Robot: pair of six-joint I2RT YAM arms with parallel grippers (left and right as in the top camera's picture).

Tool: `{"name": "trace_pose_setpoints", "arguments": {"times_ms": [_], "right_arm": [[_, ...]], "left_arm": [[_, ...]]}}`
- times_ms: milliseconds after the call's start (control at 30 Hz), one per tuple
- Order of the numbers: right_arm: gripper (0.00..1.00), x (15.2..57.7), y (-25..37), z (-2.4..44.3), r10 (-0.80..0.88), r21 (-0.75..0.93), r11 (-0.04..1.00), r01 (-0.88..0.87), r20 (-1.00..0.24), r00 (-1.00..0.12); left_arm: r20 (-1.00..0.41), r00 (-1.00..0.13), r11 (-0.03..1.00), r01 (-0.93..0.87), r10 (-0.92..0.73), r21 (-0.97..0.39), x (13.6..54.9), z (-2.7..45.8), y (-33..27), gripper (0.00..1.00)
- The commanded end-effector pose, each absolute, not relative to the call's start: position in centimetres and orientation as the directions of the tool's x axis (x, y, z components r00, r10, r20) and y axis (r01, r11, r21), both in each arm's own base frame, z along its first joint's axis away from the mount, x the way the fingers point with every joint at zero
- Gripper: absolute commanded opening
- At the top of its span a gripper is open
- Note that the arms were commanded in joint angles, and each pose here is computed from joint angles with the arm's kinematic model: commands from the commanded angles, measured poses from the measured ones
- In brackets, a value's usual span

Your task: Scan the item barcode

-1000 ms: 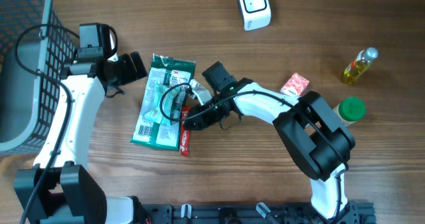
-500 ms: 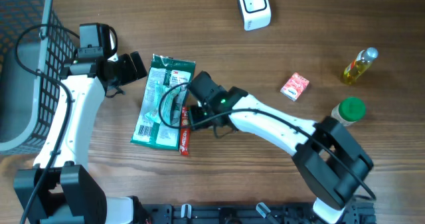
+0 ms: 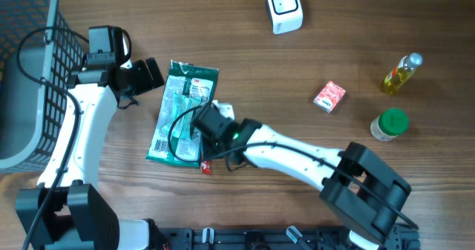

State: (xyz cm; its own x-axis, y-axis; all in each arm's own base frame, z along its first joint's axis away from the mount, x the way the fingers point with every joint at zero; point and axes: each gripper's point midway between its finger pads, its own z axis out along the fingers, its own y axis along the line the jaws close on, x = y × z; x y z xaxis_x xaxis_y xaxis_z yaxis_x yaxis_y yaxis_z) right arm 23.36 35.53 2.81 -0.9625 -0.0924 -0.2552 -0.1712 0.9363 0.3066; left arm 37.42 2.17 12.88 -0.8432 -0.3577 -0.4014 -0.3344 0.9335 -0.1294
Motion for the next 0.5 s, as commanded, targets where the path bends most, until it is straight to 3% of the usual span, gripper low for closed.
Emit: {"name": "trace_pose_setpoints", "arguments": {"times_ms": [0, 167, 333, 467], "right_arm": [[0.29, 23.4, 35.3, 1.1, -0.087, 0.23, 0.96, -0.16, -0.298, -0.951], [0.2, 23.3, 35.3, -1.0, -0.083, 0.209, 0.967, -0.144, -0.277, -0.957], [0.2, 24.1, 34.8, -1.1, -0.1, 0.172, 0.972, -0.161, -0.317, -0.943], [0.21, 27.7, 30.7, 0.1, -0.114, -0.019, 0.993, -0.116, -0.399, -0.91]], "left_arm": [[-0.409, -0.837, 0.931, -0.337, -0.365, -0.142, 37.6, 13.3, 2.1, 1.0], [-0.409, -0.837, 0.931, -0.337, -0.365, -0.142, 37.6, 13.3, 2.1, 1.0], [-0.409, -0.837, 0.931, -0.336, -0.364, -0.142, 37.6, 13.3, 2.1, 1.0], [-0.409, -0.837, 0.931, -0.337, -0.365, -0.142, 37.6, 13.3, 2.1, 1.0]]}}
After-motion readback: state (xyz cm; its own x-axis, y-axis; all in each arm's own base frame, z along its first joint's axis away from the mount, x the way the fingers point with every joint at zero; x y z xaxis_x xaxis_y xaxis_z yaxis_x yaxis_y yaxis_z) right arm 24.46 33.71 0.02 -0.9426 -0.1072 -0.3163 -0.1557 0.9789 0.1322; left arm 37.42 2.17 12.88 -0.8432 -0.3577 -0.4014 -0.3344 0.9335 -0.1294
